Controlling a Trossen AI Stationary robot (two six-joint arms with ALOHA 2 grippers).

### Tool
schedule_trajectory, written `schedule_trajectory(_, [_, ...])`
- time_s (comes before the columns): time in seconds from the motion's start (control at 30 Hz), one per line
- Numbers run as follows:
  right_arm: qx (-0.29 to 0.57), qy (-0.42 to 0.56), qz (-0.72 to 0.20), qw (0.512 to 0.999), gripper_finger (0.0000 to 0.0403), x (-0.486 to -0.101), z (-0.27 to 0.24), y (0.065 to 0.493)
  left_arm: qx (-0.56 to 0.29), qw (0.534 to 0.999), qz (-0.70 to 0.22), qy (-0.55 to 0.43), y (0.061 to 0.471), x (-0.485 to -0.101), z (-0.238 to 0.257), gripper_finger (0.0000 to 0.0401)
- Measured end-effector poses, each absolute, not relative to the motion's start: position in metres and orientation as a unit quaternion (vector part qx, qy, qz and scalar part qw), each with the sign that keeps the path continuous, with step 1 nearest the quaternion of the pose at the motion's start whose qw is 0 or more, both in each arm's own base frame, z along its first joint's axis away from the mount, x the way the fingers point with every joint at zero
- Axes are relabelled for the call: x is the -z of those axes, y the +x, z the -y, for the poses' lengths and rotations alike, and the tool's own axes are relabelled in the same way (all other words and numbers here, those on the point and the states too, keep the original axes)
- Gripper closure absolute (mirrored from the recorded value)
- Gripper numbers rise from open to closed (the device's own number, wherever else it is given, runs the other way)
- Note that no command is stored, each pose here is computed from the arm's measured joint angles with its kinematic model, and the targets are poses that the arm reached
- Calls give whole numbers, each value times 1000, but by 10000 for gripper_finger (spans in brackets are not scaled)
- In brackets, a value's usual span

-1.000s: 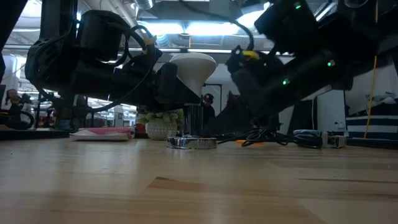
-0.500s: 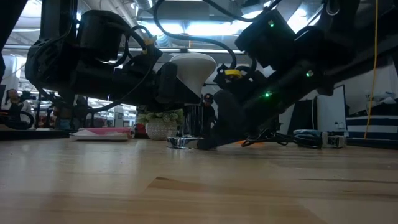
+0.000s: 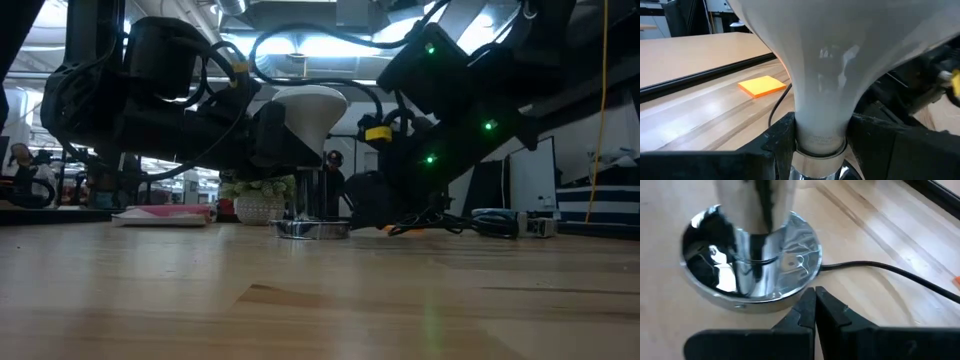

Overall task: Screw lightbulb
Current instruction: Insert the white lightbulb into the silver lamp

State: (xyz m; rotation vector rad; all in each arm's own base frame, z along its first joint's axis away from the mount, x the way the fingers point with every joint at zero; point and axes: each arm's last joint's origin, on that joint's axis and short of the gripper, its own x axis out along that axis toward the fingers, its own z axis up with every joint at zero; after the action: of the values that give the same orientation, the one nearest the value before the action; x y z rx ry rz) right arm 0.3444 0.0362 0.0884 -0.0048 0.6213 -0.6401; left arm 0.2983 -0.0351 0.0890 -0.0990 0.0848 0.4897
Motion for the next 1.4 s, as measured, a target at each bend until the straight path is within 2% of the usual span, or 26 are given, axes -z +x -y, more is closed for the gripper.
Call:
schedule_trajectory(0.33, [292,-22,-304,907,395,-91,-40,345,-242,968,-42,-49,298,-89,35,248])
schedule_trajectory(0.57, [251,-36,-287,924,395,-111,-58,343,-242,968,-41,-49,298,-89,35,248])
schedule_trajectory(0.73, [179,-32,-275,944,395,-127,-76,341,-242,968,-39,-51,298,-90,35,248])
schedule_trajectory(0.93, [68,2,-295,953,395,-123,-84,343,-244,967,-34,-68,298,-90,35,248])
schedule_trajectory(1.13, [120,-20,-309,943,395,-108,-77,344,-240,967,-33,-72,298,-90,36,248])
schedule_trajectory(1.4, [146,-7,-321,936,395,-100,-54,349,-240,968,-33,-73,298,-90,36,248])
